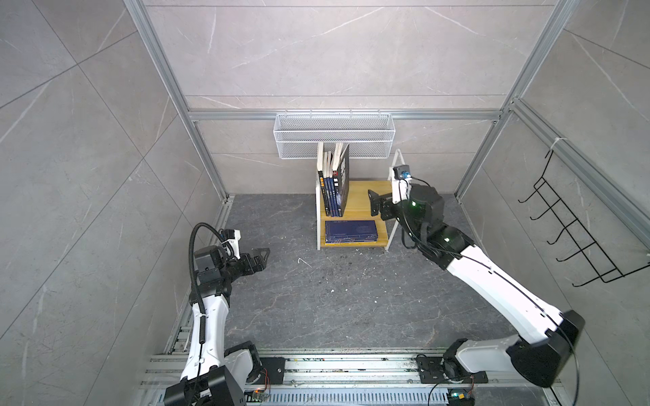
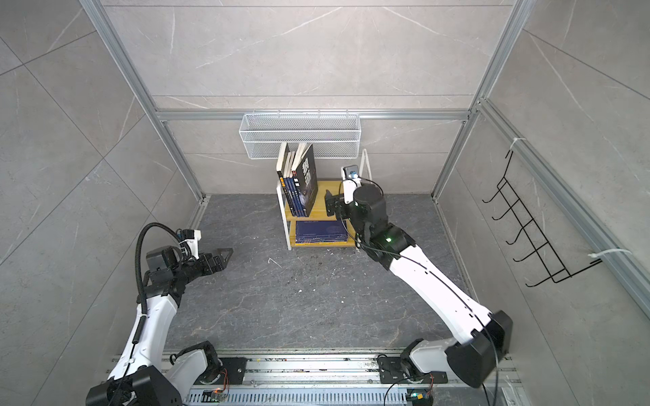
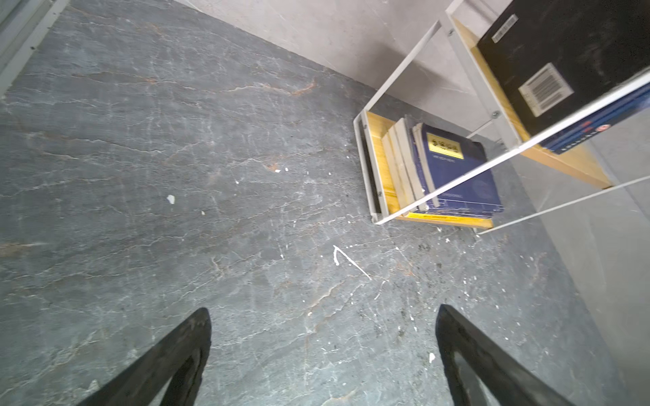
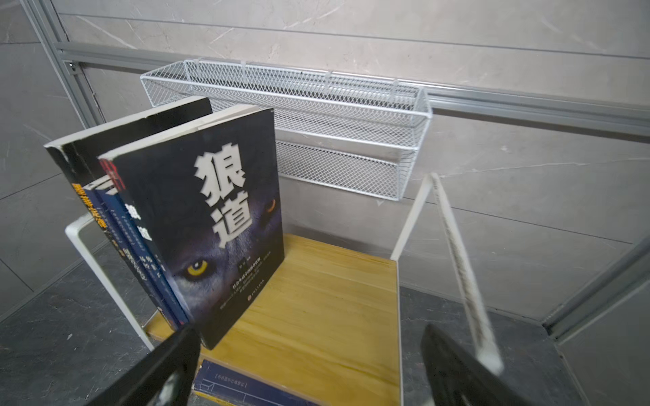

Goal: Stacking books/files
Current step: Place the book on the bookshelf, then reset both arms

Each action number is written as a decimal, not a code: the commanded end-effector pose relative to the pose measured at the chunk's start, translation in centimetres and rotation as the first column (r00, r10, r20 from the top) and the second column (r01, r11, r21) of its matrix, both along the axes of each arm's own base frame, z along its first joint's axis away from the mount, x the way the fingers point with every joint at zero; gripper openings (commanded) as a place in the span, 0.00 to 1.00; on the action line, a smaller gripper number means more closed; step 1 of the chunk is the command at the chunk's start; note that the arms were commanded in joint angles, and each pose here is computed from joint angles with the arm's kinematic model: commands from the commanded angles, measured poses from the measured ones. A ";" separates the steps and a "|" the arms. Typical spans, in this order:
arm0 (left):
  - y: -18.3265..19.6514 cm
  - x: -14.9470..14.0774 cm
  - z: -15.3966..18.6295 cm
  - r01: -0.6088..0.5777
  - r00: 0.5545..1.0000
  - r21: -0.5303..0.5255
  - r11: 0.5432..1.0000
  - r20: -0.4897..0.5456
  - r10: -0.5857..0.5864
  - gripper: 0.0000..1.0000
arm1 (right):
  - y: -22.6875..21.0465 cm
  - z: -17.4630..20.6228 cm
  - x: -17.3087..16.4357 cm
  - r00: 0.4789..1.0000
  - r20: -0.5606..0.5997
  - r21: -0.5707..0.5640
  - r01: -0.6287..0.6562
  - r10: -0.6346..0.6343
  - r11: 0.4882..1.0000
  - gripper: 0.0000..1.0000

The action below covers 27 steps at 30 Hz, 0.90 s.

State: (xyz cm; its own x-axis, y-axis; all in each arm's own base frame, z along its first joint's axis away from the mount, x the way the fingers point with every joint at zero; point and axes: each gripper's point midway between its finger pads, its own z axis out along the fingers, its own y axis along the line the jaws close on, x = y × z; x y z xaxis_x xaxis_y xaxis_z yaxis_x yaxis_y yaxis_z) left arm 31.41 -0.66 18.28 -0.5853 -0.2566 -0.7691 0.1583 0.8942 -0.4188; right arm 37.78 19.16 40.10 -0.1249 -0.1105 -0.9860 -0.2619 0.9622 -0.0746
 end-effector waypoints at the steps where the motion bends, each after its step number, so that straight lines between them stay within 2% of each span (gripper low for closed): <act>1: 0.8 1.7 1.2 -0.009 0.997 0.099 0.995 0.078 0.002 1.00 | -2.8 -2.4 -2.3 0.996 -0.059 -0.063 0.058 -0.062 0.996 0.99; 6: 0.3 3.2 -1.3 0.011 0.991 0.157 0.987 0.129 -0.031 1.00 | -6.7 -6.4 -5.6 0.986 -0.072 -0.097 0.140 -0.147 0.985 0.99; 9: 0.1 4.1 -2.3 0.013 0.978 0.163 0.987 0.205 -0.047 1.00 | -8.8 -9.5 -6.7 0.974 -0.084 -0.171 0.195 -0.212 0.966 0.99; 13: -0.7 4.5 -4.1 0.028 0.953 0.207 0.978 0.290 -0.089 1.00 | -11.1 -13.9 -6.9 0.952 -0.077 -0.251 0.269 -0.296 0.930 1.00; 19: -2.8 4.7 -7.3 0.066 0.938 0.320 0.945 0.305 -0.168 1.00 | -13.9 -19.9 -5.7 0.922 -0.117 -0.267 0.329 -0.370 0.906 1.00; 22: -2.3 5.5 -7.8 0.022 0.957 0.345 0.938 0.264 -0.120 1.00 | -15.2 -22.9 -4.7 0.907 -0.151 -0.249 0.351 -0.394 0.903 1.00; 27: -0.1 6.1 -8.2 -0.116 0.961 0.339 0.934 0.274 0.020 1.00 | -16.2 -26.6 -2.9 0.897 -0.186 -0.186 0.369 -0.401 0.911 1.00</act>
